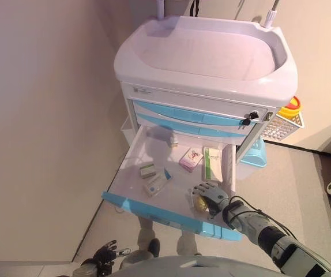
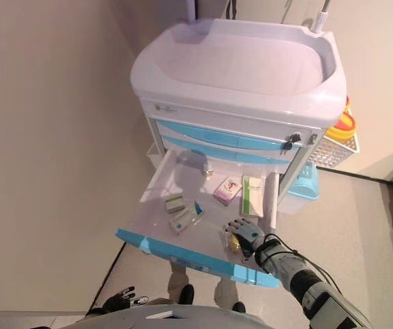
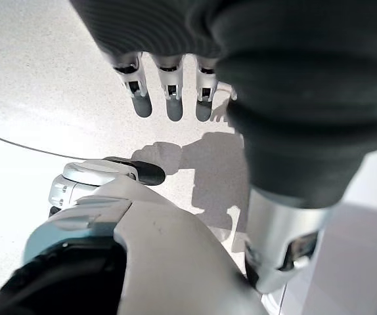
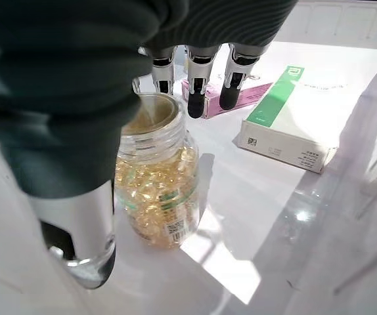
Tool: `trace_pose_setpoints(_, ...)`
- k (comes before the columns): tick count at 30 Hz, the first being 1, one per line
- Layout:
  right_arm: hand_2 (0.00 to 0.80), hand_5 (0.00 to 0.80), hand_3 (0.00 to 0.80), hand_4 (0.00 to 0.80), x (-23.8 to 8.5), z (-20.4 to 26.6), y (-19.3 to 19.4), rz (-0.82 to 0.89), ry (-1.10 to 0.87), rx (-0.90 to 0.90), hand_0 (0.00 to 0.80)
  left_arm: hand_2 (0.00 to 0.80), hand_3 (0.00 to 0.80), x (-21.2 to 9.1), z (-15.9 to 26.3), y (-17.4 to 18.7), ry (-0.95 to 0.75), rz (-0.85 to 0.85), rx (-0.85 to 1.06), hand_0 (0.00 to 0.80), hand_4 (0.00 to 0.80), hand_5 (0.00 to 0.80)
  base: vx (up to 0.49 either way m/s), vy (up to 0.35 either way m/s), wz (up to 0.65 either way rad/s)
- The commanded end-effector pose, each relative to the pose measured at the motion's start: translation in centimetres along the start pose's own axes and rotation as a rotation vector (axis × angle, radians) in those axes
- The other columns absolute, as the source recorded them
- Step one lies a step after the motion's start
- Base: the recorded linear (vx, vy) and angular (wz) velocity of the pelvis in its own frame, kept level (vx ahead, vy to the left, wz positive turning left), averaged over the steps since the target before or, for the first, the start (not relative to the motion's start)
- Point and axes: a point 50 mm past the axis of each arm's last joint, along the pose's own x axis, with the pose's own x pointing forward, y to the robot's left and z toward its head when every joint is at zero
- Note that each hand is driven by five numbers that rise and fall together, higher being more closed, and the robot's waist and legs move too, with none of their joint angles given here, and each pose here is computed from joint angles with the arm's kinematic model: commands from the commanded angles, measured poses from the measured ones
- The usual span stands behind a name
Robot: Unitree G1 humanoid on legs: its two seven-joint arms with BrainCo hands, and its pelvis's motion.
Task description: Open the drawer and pick up the medicine
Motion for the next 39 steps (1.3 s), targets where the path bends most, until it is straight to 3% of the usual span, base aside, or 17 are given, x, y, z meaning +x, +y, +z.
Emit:
trace_pose_setpoints(1,0.0,0.0,0.0,0.0,0.99,0.59,-1.78,-0.073,-0.025,-0.045,0.0,0.0,0.0,0.38,1.1,-0.41,-0.015,-0.021,0.097,0.0,0.0,0.0,0.0,0.0,0.0)
trace_pose_setpoints(24,0.0,0.0,0.0,0.0,1.06,0.16,-1.99,-0.126,0.026,-0.047,0.0,0.0,0.0,0.44,1.0,-0.8,-0.014,-0.03,0.093,0.0,0.0,0.0,0.0,0.0,0.0)
trace_pose_setpoints(25,0.104,0.104,0.104,0.104,1.09,0.17,-2.02,-0.126,0.026,-0.046,0.104,0.0,0.0,0.45,1.02,-0.82,-0.014,-0.031,0.094,0.0,0.0,0.0,0.0,0.0,0.0)
trace_pose_setpoints(26,0.486,0.486,0.486,0.486,1.1,0.22,-2.0,-0.125,0.025,-0.046,0.486,0.0,0.0,0.45,1.03,-0.84,-0.014,-0.031,0.095,0.0,0.0,0.0,0.0,0.0,0.0)
trace_pose_setpoints(27,0.69,0.69,0.69,0.69,1.08,0.27,-1.91,-0.125,0.023,-0.047,0.69,0.0,0.0,0.45,1.02,-0.83,-0.014,-0.031,0.095,0.0,0.0,0.0,0.0,0.0,0.0)
trace_pose_setpoints(28,0.8,0.8,0.8,0.8,1.06,0.27,-1.86,-0.125,0.022,-0.047,0.8,0.0,0.0,0.44,1.01,-0.82,-0.014,-0.032,0.095,0.0,0.0,0.0,0.0,0.0,0.0)
trace_pose_setpoints(39,0.8,0.8,0.8,0.8,1.02,0.46,-1.79,-0.12,0.009,-0.058,0.8,0.0,0.0,0.45,0.98,-0.87,-0.012,-0.032,0.091,0.0,0.0,0.0,0.0,0.0,0.0)
